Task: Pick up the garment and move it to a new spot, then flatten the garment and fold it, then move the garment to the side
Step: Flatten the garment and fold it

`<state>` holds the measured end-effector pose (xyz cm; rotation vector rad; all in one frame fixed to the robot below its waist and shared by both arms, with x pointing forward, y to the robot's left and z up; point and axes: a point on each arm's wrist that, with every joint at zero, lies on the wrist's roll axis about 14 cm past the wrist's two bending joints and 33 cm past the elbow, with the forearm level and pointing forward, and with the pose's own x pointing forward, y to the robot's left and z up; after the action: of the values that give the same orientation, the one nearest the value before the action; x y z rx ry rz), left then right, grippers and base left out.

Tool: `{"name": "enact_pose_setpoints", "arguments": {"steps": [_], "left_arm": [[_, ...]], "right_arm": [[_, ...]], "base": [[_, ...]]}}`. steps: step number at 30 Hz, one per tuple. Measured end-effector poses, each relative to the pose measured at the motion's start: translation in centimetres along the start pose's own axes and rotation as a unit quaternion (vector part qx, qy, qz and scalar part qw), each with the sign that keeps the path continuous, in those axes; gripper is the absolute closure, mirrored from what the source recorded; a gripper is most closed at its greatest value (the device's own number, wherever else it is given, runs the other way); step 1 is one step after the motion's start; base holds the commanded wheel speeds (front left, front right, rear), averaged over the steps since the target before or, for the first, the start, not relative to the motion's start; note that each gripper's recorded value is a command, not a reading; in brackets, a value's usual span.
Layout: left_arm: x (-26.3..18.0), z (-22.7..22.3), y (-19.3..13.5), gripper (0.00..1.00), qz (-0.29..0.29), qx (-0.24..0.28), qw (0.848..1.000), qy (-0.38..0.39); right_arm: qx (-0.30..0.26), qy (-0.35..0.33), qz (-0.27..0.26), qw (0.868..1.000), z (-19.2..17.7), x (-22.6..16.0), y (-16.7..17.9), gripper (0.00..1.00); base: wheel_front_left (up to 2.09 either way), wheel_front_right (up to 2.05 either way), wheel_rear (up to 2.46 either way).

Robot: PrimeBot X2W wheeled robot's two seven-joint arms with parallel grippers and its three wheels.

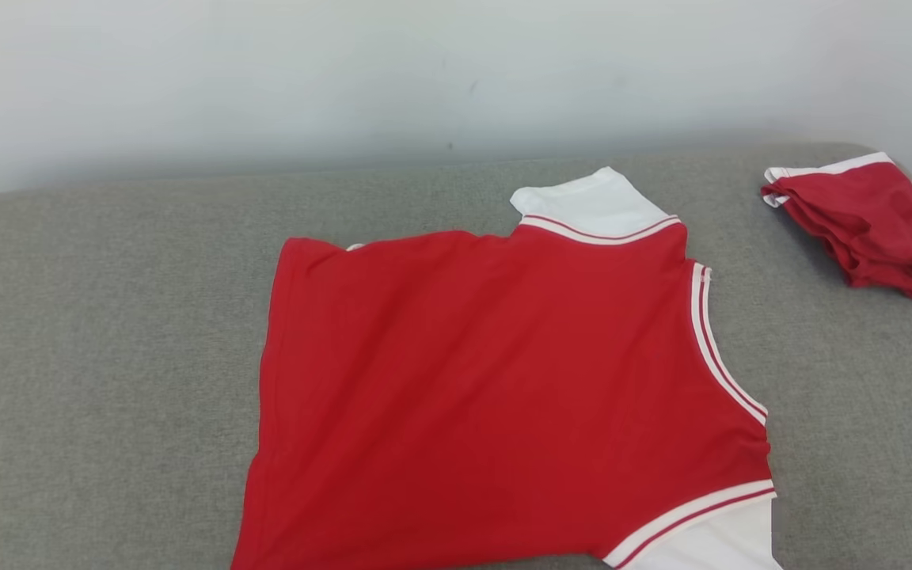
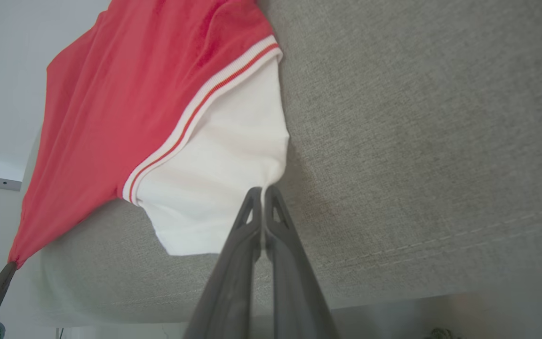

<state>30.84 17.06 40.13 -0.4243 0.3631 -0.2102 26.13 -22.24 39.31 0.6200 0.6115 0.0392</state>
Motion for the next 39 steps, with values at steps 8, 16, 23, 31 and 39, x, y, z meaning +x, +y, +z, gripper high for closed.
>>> {"name": "enact_pose_setpoints", "arguments": {"steps": [8, 16, 23, 31, 39], "left_arm": [[-0.1, -0.7, -0.4, 1.0, -0.008, 0.014, 1.0, 0.012], [1.4, 1.6, -1.1, 1.0, -0.029, 0.043, 0.999, -0.015], [2.9, 4.0, -1.9, 1.0, -0.058, 0.085, 0.994, -0.033], [5.8, 6.3, -2.4, 1.0, -0.083, 0.127, 0.988, -0.028], [9.1, 6.8, -2.4, 1.0, -0.092, 0.146, 0.985, -0.004]], "right_arm": [[0.022, 0.026, 0.031, 0.999, -1.3, -1.0, 1.8, 1.0], [0.02, -0.042, 0.056, 0.997, 2.9, 0.0, 3.3, 1.0], [-0.026, -0.072, 0.07, 0.995, 7.1, 2.2, 4.2, 1.0], [-0.057, -0.085, 0.077, 0.992, 12.2, 6.9, 6.2, 1.0], [-0.086, -0.059, 0.059, 0.993, 14.4, 12.0, 7.3, 1.0]], "base": [[0.0, 0.0, 0.0], [0.0, 0.0, 0.0], [0.0, 0.0, 0.0], [0.0, 0.0, 0.0], [0.0, 0.0, 0.0]]}}
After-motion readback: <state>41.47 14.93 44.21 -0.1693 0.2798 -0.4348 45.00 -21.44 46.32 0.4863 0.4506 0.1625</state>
